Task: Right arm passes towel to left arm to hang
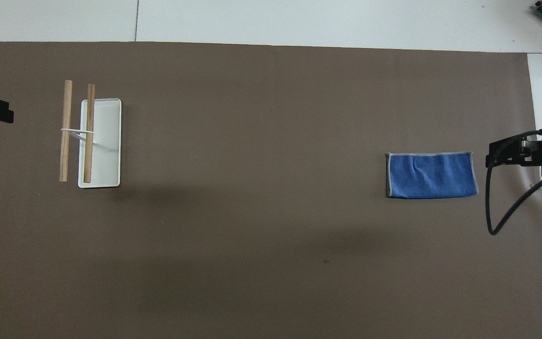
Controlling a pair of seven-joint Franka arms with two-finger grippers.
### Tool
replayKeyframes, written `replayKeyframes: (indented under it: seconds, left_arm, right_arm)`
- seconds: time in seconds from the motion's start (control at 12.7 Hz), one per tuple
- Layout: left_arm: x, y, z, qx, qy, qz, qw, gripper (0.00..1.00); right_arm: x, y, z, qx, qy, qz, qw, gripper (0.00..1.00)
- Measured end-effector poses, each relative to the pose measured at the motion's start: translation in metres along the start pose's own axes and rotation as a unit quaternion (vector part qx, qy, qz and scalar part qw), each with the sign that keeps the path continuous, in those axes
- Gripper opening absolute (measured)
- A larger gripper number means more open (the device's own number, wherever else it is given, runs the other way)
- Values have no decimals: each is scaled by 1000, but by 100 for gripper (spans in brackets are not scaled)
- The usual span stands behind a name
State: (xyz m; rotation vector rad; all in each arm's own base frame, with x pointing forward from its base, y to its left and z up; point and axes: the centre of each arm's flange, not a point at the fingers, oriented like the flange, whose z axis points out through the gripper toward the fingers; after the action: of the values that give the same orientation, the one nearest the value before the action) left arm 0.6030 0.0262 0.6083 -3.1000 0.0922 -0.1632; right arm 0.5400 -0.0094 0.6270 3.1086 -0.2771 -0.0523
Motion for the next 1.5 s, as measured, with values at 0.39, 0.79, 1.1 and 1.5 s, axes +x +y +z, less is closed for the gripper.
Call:
replayKeyframes:
  seconds: [0.39, 0.79, 1.1, 1.5]
  left_arm:
    - [0, 0, 0, 0, 0, 0, 1000, 100]
    - [0, 0, 0, 0, 0, 0, 1000, 100]
    - [0, 0, -1, 0, 1, 0, 1000, 100]
    - [-2, 0, -4, 1, 3, 0, 1000, 100]
  right_arm:
    - [0, 0, 0, 0, 0, 0, 1000, 100]
    - [0, 0, 0, 0, 0, 0, 1000, 100]
    - [0, 0, 0, 0, 0, 0, 1000, 100]
    - [0, 3, 1, 0, 0, 2, 1000, 100]
